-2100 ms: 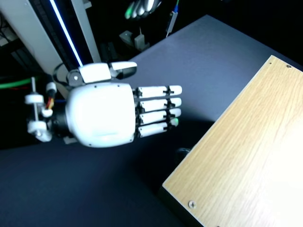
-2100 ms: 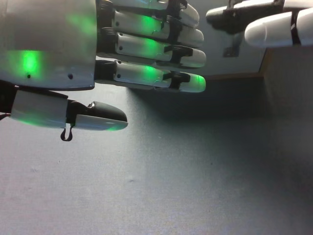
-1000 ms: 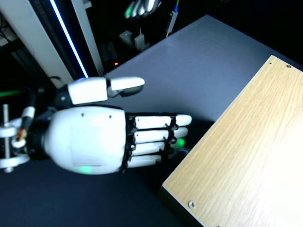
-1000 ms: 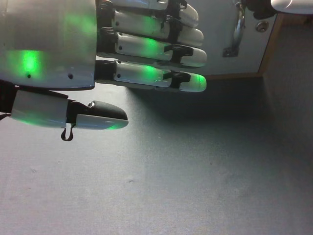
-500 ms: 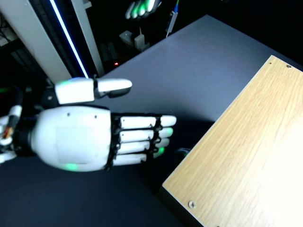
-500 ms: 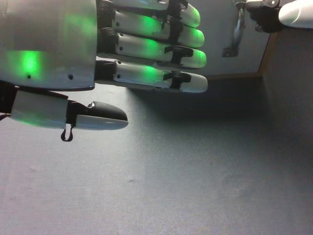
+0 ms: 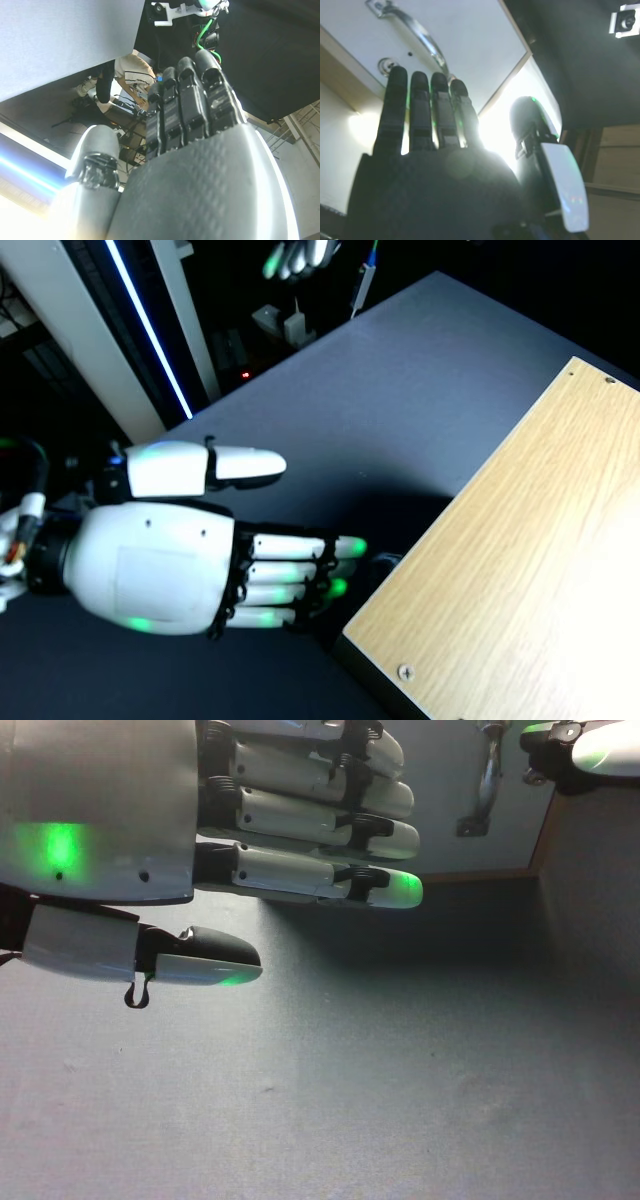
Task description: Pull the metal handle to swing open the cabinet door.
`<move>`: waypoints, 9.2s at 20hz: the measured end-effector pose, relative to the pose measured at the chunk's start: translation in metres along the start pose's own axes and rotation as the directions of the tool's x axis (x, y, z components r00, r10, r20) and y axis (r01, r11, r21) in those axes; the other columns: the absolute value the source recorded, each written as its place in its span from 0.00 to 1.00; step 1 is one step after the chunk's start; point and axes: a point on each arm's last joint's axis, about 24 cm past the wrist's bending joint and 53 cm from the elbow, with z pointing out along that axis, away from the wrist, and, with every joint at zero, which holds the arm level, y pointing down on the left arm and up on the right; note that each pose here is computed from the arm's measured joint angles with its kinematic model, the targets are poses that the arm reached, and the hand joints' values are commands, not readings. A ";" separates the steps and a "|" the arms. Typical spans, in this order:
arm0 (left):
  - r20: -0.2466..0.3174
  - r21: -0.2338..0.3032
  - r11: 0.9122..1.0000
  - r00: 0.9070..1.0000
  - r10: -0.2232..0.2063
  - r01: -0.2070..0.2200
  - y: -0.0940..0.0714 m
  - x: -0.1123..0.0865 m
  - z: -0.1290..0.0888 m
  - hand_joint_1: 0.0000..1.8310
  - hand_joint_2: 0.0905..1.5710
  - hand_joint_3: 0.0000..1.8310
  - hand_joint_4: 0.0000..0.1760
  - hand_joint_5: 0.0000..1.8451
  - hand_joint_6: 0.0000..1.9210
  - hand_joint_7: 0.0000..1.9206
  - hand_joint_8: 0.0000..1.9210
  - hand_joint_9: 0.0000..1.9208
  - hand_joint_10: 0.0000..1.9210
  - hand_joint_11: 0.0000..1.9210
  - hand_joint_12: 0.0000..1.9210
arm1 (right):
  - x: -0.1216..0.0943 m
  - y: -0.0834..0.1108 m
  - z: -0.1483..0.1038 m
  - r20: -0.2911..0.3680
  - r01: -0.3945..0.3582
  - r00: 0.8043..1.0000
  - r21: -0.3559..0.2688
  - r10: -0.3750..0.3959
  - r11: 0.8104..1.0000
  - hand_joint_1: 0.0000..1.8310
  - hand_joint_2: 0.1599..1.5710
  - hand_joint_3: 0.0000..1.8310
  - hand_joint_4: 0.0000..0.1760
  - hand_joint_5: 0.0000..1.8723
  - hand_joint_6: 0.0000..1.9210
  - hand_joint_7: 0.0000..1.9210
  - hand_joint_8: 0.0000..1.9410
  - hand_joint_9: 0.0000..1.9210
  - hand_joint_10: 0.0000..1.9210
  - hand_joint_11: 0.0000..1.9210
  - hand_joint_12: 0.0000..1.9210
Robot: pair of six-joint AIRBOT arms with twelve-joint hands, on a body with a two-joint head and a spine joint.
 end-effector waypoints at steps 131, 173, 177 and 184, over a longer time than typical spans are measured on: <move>0.000 0.000 1.000 1.000 0.001 -0.001 0.000 0.000 0.000 0.00 1.00 0.03 0.00 0.09 0.00 0.08 0.00 0.07 0.00 0.00 0.19 | 0.061 -0.040 -0.024 -0.155 -0.016 0.987 0.133 0.036 0.991 0.00 1.00 0.01 0.00 0.04 0.00 0.04 0.00 0.03 0.00 0.00 0.13; 0.000 0.000 1.000 1.000 0.001 -0.001 0.000 0.000 0.000 0.00 1.00 0.03 0.00 0.10 0.00 0.09 0.00 0.08 0.00 0.00 0.20 | -0.021 -0.054 -0.056 -0.196 0.326 0.937 0.190 -0.289 0.926 0.00 1.00 0.02 0.00 0.04 0.00 0.04 0.00 0.03 0.00 0.00 0.12; 0.000 -0.001 1.000 1.000 0.001 -0.001 0.000 0.000 0.000 0.00 1.00 0.04 0.00 0.10 0.00 0.09 0.00 0.08 0.00 0.00 0.21 | -0.029 -0.055 -0.049 -0.172 0.339 0.936 0.200 -0.308 0.919 0.00 1.00 0.03 0.00 0.04 0.00 0.04 0.00 0.03 0.00 0.00 0.14; 0.000 -0.002 1.000 1.000 0.000 0.000 0.000 0.000 0.000 0.00 1.00 0.03 0.00 0.09 0.00 0.09 0.00 0.08 0.00 0.00 0.20 | -0.020 -0.047 -0.033 -0.114 0.274 0.960 0.183 -0.256 0.944 0.00 1.00 0.02 0.00 0.03 0.00 0.04 0.00 0.03 0.00 0.00 0.11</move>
